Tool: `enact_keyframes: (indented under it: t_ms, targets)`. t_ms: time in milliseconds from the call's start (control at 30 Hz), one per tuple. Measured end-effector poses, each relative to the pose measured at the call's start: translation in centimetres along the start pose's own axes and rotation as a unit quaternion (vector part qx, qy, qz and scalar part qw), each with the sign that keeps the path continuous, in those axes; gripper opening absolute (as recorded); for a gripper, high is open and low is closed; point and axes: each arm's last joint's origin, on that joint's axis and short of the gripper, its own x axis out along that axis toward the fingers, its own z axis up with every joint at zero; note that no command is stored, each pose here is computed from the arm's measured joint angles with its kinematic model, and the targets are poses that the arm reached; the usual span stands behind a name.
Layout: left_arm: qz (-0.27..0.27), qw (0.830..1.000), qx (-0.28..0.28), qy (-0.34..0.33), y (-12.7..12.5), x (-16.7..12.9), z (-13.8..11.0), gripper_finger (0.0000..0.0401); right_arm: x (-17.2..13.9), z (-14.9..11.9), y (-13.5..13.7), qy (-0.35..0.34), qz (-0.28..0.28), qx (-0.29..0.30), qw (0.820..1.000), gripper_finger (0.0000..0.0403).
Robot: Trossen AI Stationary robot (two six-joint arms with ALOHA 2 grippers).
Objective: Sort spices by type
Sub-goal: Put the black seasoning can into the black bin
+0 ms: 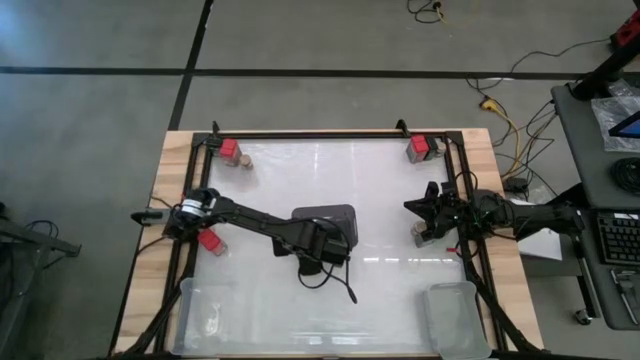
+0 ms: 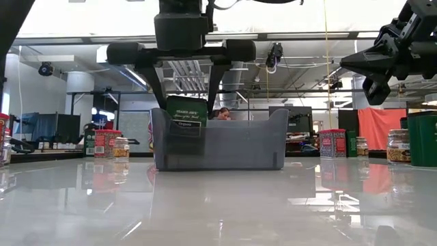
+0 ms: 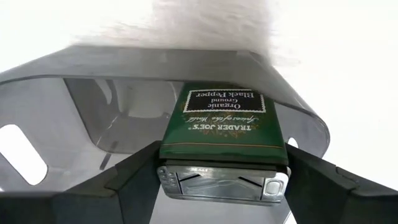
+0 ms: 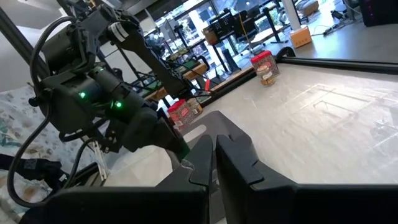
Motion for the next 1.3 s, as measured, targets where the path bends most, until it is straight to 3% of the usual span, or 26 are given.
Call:
enact_keyframes:
  t_ms: [233, 667, 1067, 1133, 1200, 1300]
  targets:
    - [0.002, 1.0, -0.001, -0.001, 0.0, 0.0, 0.0, 0.0301, 0.0, 0.0, 0.0, 0.0, 0.0, 0.0, 1.0, 0.0013]
    - [0.007, 1.0, -0.002, 0.008, 0.2, -0.6, -0.2, 0.0304, 0.0, 0.0, 0.0, 0.0, 0.0, 0.0, 1.0, 0.0013]
    - [0.069, 0.992, -0.1, -0.019, 2.0, -4.9, -1.9, 0.0304, 0.0, 0.0, 0.0, 0.0, 0.0, 0.0, 1.0, 0.0013]
    - [0.083, 0.983, -0.158, -0.029, 2.5, -5.7, -2.7, 0.0303, 0.0, 0.0, 0.0, 0.0, 0.0, 0.0, 1.0, 0.0013]
    - [0.092, 0.963, -0.244, -0.065, 3.1, -6.3, -3.7, 0.0299, 0.0, 0.0, 0.0, 0.0, 0.0, 0.0, 1.0, 0.0013]
    - [0.085, 0.908, -0.386, -0.139, 4.3, -6.8, -5.5, 0.0287, 0.0, 0.0, 0.0, 0.0, 0.0, 0.0, 1.0, 0.0013]
